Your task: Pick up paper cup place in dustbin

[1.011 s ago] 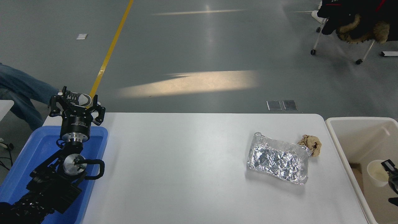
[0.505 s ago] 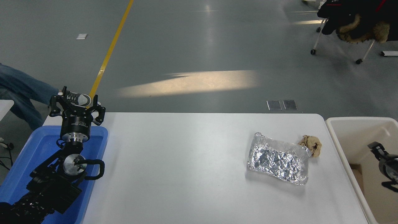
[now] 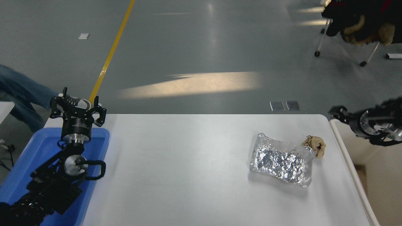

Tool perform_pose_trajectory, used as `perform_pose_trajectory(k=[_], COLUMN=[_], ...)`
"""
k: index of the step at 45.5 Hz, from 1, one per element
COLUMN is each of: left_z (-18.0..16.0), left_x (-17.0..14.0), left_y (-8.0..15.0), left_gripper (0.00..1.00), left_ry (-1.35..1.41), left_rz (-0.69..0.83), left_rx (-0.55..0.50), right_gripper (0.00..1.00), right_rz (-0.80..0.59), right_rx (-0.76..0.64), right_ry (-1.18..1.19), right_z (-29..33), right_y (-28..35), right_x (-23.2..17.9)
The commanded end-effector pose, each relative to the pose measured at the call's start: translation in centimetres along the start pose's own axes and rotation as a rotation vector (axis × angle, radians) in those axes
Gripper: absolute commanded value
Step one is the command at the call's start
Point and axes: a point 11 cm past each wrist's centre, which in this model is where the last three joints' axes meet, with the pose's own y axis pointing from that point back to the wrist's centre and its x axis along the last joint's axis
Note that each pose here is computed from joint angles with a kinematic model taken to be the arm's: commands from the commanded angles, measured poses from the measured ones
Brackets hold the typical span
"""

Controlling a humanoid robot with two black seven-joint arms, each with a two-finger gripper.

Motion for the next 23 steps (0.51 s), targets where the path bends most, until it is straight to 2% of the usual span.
perform_pose_trajectory(k=[1, 19, 23], left_z=[0.1, 0.1, 0.1], left_x=[0.1, 0.1, 0.1], left_y=[0.0, 0.0, 0.0], left_gripper=[0.99, 0.99, 0.99], left_ry=[0.001, 0.000, 0.000], left_rz=[0.004, 0.005, 0.005], left_rx=[-0.004, -0.004, -0.004], right_gripper=[1.00, 1.00, 1.00], right_rz=[-0.156, -0.406, -0.397], right_rx=[0.058, 0.274, 0.297], right_ry=[0.180, 0.368, 0.368], right_z=[-5.3, -13.2, -14.1], right_y=[8.9, 22.0, 23.7], right_x=[-4.1, -5.4, -5.5])
